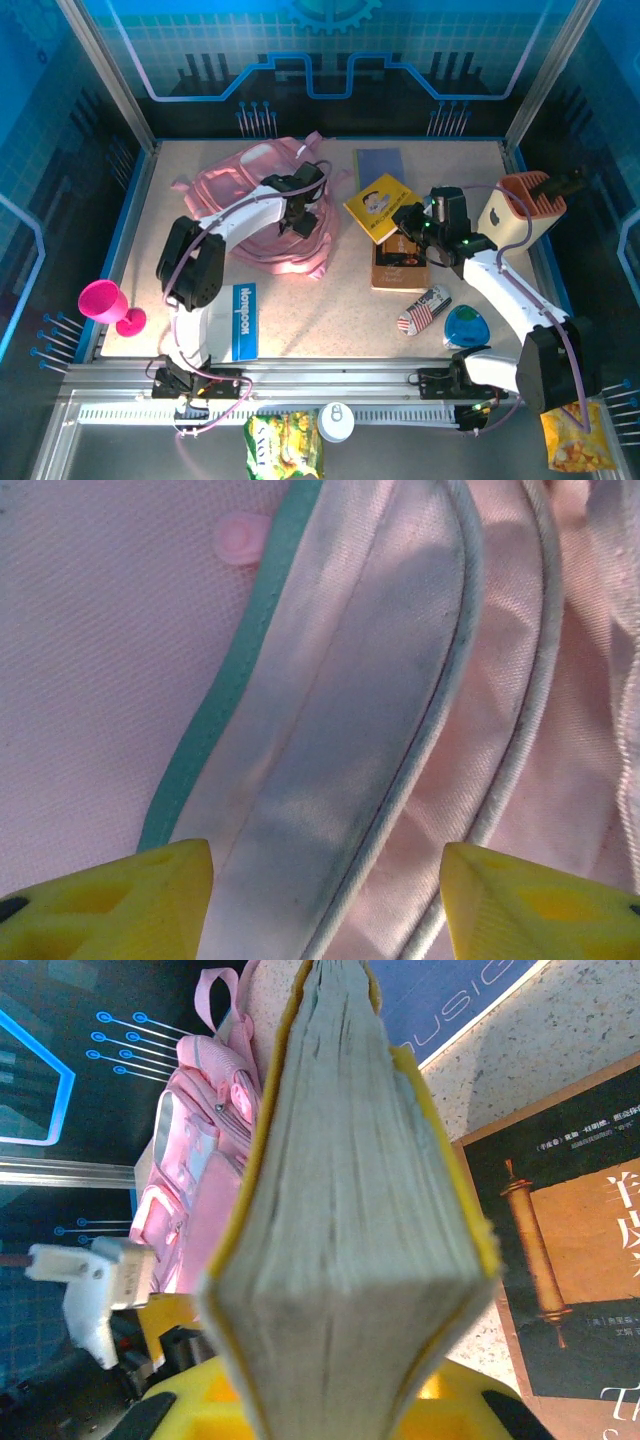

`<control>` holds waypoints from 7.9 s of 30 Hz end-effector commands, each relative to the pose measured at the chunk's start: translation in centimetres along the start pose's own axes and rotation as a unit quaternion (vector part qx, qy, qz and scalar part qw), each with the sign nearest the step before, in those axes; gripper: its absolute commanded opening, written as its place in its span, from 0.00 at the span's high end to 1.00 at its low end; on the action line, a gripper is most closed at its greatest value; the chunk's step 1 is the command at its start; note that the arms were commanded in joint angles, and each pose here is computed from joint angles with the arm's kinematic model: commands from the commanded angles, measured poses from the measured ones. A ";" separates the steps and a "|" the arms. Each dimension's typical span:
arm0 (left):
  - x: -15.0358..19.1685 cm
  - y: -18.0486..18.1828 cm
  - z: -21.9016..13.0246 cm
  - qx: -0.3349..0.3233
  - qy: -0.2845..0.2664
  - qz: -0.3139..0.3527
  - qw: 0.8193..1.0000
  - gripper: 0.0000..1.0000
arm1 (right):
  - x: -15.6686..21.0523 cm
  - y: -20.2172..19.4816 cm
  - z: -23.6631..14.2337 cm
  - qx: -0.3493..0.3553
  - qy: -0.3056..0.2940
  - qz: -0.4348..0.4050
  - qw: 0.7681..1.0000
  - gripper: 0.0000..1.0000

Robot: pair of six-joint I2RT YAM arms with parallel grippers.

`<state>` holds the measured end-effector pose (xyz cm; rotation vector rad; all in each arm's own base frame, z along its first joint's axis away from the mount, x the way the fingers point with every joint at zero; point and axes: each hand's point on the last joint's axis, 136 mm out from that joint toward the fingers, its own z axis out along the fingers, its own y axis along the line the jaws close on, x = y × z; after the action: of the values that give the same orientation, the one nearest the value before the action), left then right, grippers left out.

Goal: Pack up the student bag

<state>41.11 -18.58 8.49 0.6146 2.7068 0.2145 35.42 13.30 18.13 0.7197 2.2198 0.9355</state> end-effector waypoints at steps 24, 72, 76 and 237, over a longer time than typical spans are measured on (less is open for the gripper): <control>-1.3 2.1 -0.3 -0.068 0.013 0.037 0.997 0.80 | -1.8 1.1 -0.9 -0.025 -0.032 -0.007 0.999 0.93; -9.7 8.8 -20.4 -0.089 -0.309 -0.143 0.936 1.00 | 6.2 14.8 12.0 -0.161 0.084 -0.022 0.983 0.91; -9.6 9.0 -20.7 -0.085 -0.311 -0.153 0.934 1.00 | 6.8 14.5 15.0 -0.142 0.078 0.004 0.987 0.91; -6.6 -20.5 -6.2 0.541 0.019 -0.290 0.789 0.54 | 4.0 -15.4 6.0 0.217 0.263 -0.068 0.937 0.78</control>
<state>36.47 -37.23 5.93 -0.2456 2.8539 -1.2954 34.98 7.50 2.69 0.4861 2.9034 0.4490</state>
